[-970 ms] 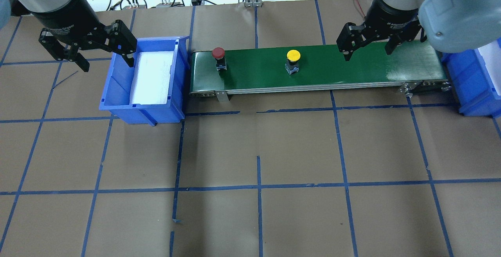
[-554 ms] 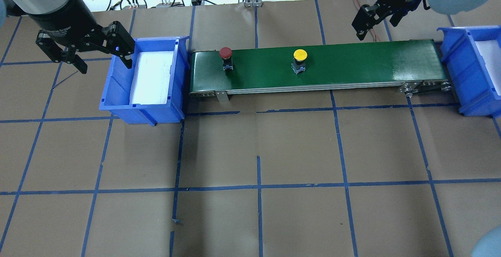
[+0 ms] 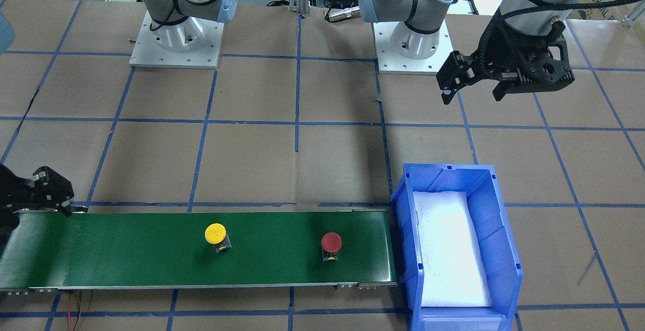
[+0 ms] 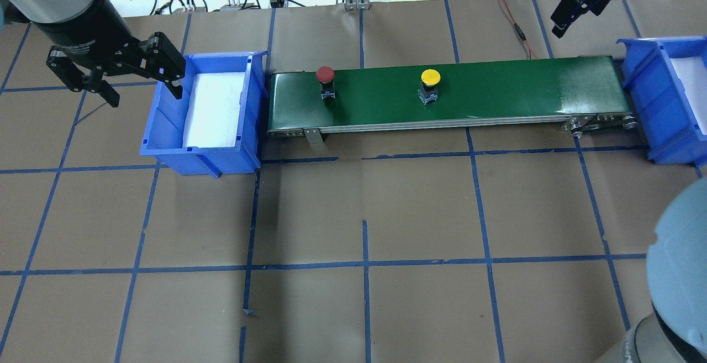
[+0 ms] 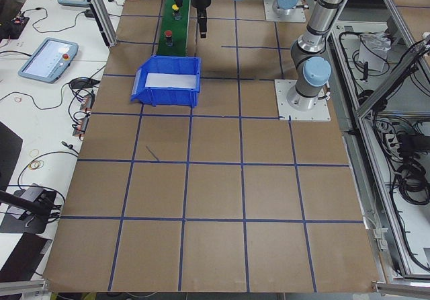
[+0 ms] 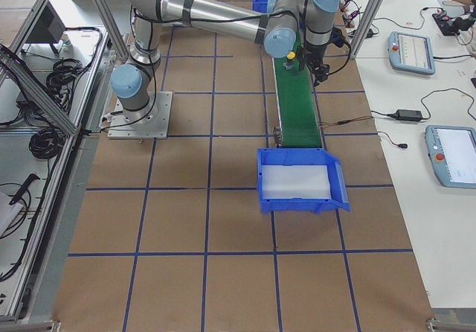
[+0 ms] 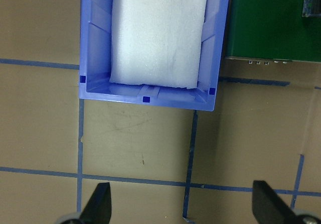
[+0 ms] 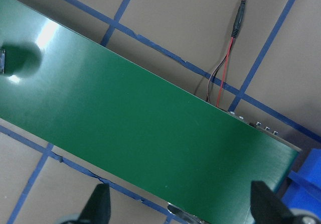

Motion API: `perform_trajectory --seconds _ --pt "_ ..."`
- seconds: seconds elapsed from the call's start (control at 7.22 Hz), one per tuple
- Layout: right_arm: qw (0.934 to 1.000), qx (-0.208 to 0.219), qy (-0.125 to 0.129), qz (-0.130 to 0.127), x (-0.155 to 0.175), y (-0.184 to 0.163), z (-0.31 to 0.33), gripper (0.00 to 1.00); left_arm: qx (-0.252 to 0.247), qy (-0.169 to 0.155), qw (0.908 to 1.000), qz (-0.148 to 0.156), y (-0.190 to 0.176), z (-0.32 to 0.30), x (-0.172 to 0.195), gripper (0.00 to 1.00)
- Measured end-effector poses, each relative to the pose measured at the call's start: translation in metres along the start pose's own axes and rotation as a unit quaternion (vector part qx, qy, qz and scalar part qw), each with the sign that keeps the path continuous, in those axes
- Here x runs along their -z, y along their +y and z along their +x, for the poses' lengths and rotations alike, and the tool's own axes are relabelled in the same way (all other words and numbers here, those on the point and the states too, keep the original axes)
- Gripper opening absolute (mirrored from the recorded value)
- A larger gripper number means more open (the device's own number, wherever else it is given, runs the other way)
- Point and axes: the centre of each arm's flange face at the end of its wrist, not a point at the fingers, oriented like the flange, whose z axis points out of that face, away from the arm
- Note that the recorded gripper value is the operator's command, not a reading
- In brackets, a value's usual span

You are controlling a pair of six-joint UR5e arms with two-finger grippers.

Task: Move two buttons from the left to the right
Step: 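Lower the right gripper to the belt's far end near the right bin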

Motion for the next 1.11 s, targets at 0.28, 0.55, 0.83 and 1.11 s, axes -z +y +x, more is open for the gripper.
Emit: perform_trajectory --seconds 0.28,0.55,0.83,1.11 --pt "0.9975 0.058 -0.032 -0.027 -0.025 0.023 0.014 0.98 0.003 0.001 1.0 -0.002 0.0 -0.003 -0.002 1.0" --pt "0.9904 0.129 -0.041 -0.027 -0.047 0.032 0.018 0.97 0.003 0.001 1.0 -0.002 -0.001 -0.003 -0.002 1.0" --pt "0.9815 0.188 -0.034 -0.019 -0.067 0.037 0.015 0.98 0.004 0.002 1.0 -0.002 -0.001 -0.003 -0.002 1.0" --pt "0.9716 0.234 -0.036 -0.006 -0.076 0.038 0.011 0.99 0.004 0.002 1.0 -0.002 -0.001 -0.003 -0.002 1.0"
